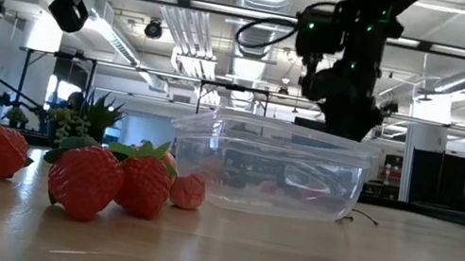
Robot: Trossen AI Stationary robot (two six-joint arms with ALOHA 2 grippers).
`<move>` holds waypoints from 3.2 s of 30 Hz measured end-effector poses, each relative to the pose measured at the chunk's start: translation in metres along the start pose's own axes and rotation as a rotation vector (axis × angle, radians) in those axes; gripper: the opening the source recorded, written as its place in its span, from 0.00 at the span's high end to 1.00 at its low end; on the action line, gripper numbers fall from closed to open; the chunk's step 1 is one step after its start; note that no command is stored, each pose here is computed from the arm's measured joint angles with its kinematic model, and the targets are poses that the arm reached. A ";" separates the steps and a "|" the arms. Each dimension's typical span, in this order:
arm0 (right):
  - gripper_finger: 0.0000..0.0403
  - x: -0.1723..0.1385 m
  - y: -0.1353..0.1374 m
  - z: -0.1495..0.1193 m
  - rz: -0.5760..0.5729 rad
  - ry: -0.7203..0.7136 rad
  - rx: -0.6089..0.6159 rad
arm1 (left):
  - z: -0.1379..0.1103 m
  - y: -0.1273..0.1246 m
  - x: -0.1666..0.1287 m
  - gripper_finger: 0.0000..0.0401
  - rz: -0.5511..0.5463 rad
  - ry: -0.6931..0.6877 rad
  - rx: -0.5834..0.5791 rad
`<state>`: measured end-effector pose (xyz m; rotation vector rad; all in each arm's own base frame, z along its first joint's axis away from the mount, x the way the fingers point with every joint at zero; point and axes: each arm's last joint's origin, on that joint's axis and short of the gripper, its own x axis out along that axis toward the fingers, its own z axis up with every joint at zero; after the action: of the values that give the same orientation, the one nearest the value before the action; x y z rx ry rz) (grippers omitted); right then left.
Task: Pick and placing Produce into tupperware
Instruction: Put the cherry into the transparent container
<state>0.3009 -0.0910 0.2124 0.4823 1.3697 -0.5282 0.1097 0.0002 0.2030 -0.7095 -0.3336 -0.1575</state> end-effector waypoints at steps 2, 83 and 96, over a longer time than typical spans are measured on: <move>0.44 0.011 0.002 0.003 -0.011 0.032 -0.036 | 0.000 0.000 0.000 0.41 0.002 -0.003 0.000; 0.65 0.065 0.026 -0.008 -0.072 0.055 0.118 | 0.004 0.001 -0.001 0.41 0.064 -0.085 0.001; 0.75 0.066 0.026 -0.009 -0.072 0.058 0.132 | 0.004 0.001 -0.001 0.41 0.067 -0.088 0.001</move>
<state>0.3175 -0.0699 0.1459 0.5606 1.4171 -0.6711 0.1077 0.0033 0.2048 -0.7272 -0.3937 -0.0626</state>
